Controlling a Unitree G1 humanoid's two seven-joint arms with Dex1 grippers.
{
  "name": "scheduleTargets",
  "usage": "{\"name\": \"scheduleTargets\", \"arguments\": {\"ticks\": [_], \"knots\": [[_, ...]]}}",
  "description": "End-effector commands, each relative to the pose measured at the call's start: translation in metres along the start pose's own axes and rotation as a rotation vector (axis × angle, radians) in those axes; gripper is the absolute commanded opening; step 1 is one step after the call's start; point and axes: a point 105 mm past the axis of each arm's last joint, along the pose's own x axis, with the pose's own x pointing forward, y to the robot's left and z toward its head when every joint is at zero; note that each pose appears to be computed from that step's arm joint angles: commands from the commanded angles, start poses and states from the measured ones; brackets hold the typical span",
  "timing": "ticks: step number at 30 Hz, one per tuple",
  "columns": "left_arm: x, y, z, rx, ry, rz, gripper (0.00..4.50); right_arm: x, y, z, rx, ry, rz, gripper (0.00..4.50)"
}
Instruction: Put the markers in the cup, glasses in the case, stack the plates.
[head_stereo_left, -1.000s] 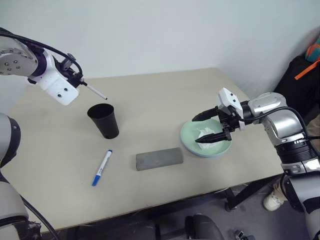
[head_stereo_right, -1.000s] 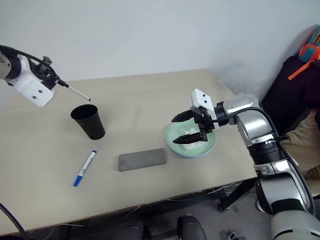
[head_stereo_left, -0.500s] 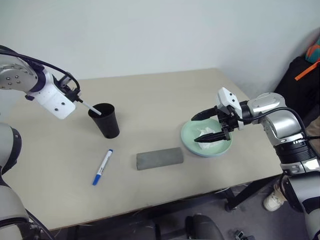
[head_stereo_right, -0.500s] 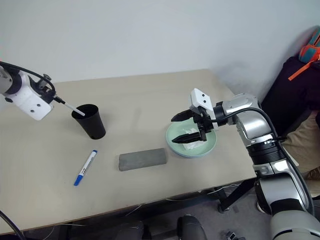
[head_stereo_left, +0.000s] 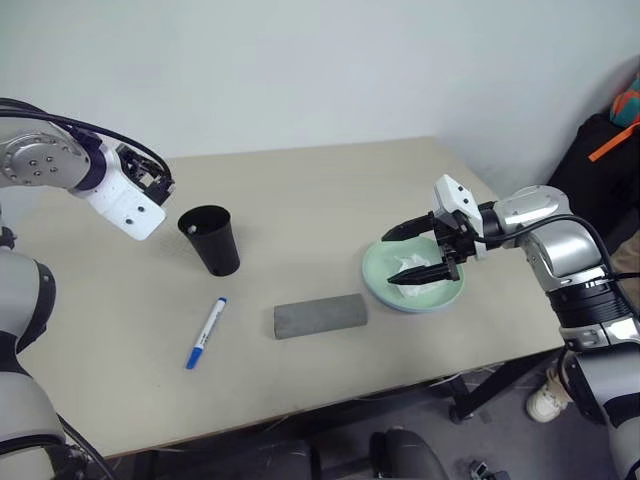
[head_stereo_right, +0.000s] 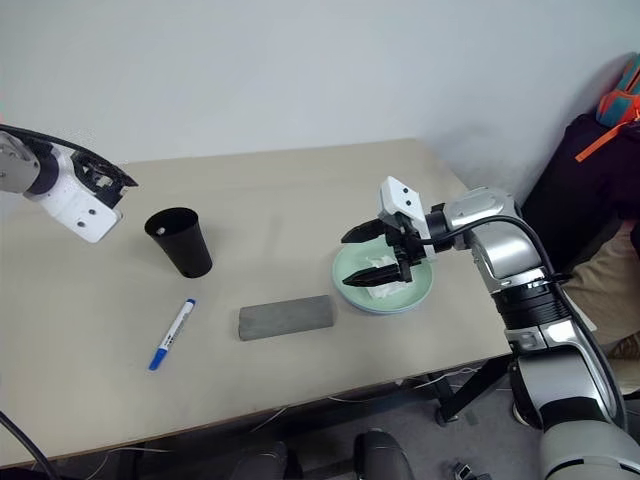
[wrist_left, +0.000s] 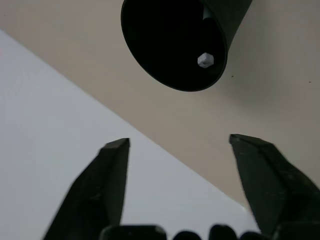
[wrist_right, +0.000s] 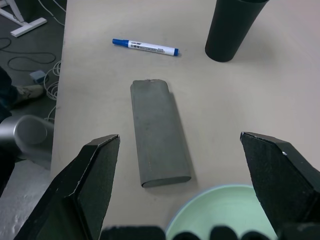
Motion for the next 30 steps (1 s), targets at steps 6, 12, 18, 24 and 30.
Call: {"name": "scheduleTargets", "arguments": {"ticks": [6, 12, 18, 24, 30], "knots": [[-0.028, 0.045, 0.002, -0.338, -0.17, 0.196, 3.98, -0.006, -0.003, 0.012, -0.04, -0.033, -0.027, 4.18], [-0.06, 0.067, 0.031, -0.78, -0.605, 0.31, 3.98, -0.008, -0.002, 0.011, -0.034, -0.035, -0.039, 4.18], [-0.053, 0.052, 0.051, -1.258, -0.561, 0.434, 3.98, -0.008, -0.003, 0.012, -0.037, -0.027, -0.023, 4.18], [-0.03, -0.001, 0.062, -1.739, -0.229, 0.257, 3.98, -0.005, -0.004, 0.015, -0.048, -0.021, 0.001, 4.18], [0.004, -0.046, 0.094, -1.91, 0.12, 0.035, 3.98, 0.0, -0.005, 0.017, -0.053, -0.028, 0.023, 4.18]]}}
